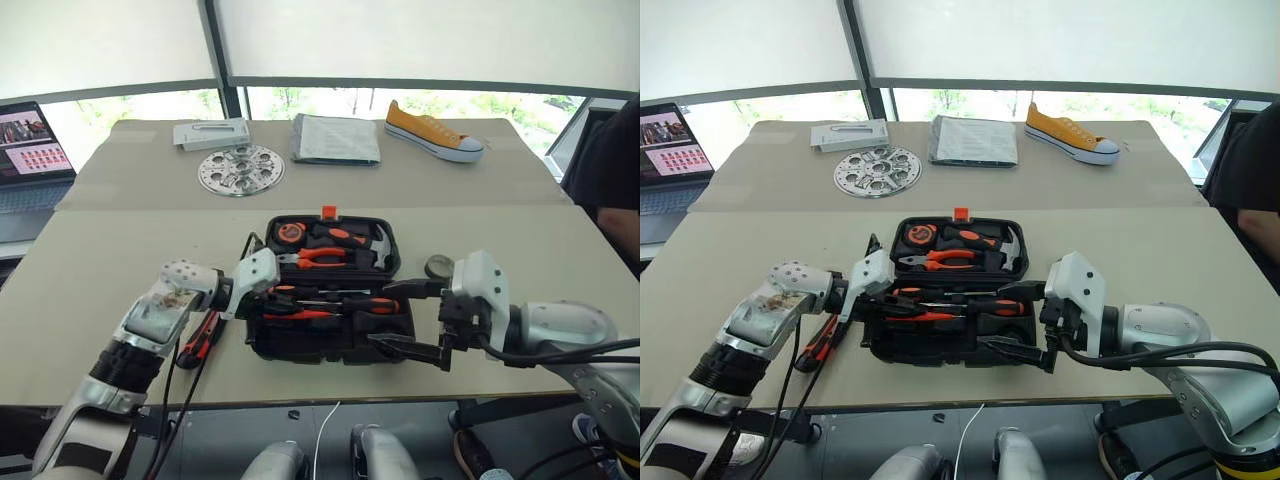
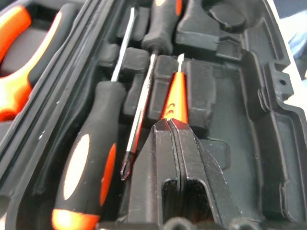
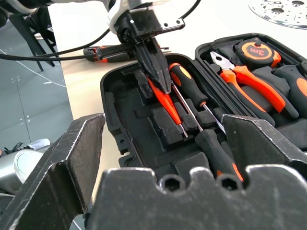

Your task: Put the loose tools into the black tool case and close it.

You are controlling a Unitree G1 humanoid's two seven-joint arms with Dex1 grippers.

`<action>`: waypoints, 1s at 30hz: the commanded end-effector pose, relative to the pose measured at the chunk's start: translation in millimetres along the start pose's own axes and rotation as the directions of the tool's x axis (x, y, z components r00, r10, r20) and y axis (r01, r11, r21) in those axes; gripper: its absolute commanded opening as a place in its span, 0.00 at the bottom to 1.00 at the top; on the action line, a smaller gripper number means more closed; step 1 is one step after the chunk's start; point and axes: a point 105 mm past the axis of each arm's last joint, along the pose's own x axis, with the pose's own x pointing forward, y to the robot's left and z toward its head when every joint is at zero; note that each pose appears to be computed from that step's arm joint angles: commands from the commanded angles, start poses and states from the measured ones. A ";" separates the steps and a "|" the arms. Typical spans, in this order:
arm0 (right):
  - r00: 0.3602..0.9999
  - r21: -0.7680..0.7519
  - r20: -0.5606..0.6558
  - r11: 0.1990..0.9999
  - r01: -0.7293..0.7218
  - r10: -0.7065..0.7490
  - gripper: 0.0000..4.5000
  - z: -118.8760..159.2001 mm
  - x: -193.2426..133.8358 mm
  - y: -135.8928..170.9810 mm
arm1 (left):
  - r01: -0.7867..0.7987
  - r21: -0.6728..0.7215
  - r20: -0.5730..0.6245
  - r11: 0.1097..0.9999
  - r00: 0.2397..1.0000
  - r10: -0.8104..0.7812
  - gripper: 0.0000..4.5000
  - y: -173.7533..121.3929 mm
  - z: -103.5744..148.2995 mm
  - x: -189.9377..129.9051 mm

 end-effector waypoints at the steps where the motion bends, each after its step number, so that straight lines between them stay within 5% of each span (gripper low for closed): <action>1: 1.000 -0.022 0.018 1.000 -0.002 0.002 1.00 5.3 0.0 2.5 | -0.010 0.003 -0.048 1.000 0.999 0.011 0.01 -2.2 -14.3 0.4; 14: 0.999 -0.058 0.026 0.998 -0.039 0.040 1.00 7.8 5.9 1.5 | -0.156 -0.024 0.113 0.988 0.981 0.157 0.01 14.0 23.5 -35.7; 17: 0.991 -0.075 0.068 0.991 -0.110 0.115 1.00 21.3 11.4 -2.5 | -0.342 -0.166 0.103 0.925 0.927 0.361 0.16 10.2 14.2 -90.1; 27: 0.948 -0.181 0.066 0.938 -0.296 0.312 1.00 31.6 19.6 -5.9 | -0.732 -0.348 -0.219 0.585 0.670 0.709 0.98 -74.4 -60.1 -181.2; 30: 0.942 -0.186 0.054 0.930 -0.316 0.331 1.00 28.3 21.8 -8.1 | -0.749 -0.347 -0.248 0.564 0.654 0.715 0.98 -89.6 -60.8 -179.9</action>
